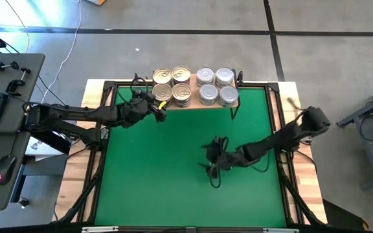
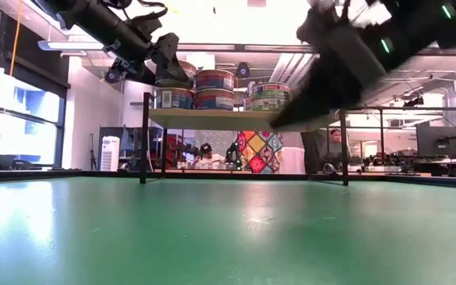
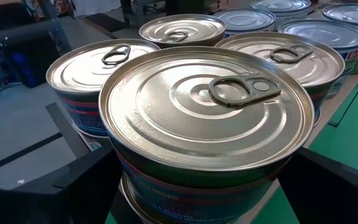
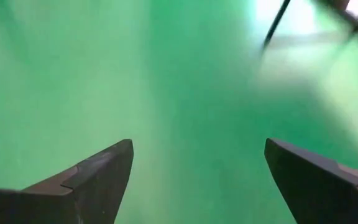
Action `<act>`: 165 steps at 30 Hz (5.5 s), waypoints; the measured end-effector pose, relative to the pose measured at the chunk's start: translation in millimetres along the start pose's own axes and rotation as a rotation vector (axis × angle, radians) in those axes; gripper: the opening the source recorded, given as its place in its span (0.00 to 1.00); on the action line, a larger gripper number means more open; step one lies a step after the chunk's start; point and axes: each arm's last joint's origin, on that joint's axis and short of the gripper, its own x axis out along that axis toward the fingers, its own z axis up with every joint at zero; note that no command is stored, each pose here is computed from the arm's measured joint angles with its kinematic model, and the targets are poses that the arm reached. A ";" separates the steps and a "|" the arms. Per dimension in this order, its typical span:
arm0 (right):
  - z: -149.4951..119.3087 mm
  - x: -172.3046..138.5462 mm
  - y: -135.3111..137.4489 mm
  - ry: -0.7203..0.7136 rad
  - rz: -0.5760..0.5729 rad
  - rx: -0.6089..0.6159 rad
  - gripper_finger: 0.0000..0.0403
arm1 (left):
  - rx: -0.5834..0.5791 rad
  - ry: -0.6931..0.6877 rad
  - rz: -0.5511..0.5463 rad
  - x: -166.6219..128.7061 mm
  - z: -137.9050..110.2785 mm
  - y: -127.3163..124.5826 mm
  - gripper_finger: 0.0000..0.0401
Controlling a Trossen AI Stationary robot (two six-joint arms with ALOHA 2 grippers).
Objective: Stack canned seafood by type on shelf
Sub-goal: Stack the blue tuna can on top of the other blue tuna can on the shelf
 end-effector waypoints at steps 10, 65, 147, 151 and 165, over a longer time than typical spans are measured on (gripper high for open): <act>149.7 -30.8 -79.7 -0.195 0.061 -0.168 0.77 | 0.005 0.044 0.028 2.4 -4.5 4.6 0.92; 226.6 97.5 -252.6 -0.012 0.156 -0.046 0.00 | 0.018 0.032 -0.081 -5.0 2.7 8.9 0.92; 254.9 73.3 -187.3 -0.076 -0.008 0.004 0.93 | 0.207 -0.037 -0.067 -34.0 9.0 3.9 0.94; 251.3 80.2 -186.0 -0.059 -0.044 0.002 0.93 | 0.209 -0.044 -0.070 -35.1 9.1 2.6 0.94; 245.0 92.0 -184.5 -0.036 -0.084 -0.028 0.58 | 0.218 -0.077 -0.060 -41.0 10.8 -2.6 0.94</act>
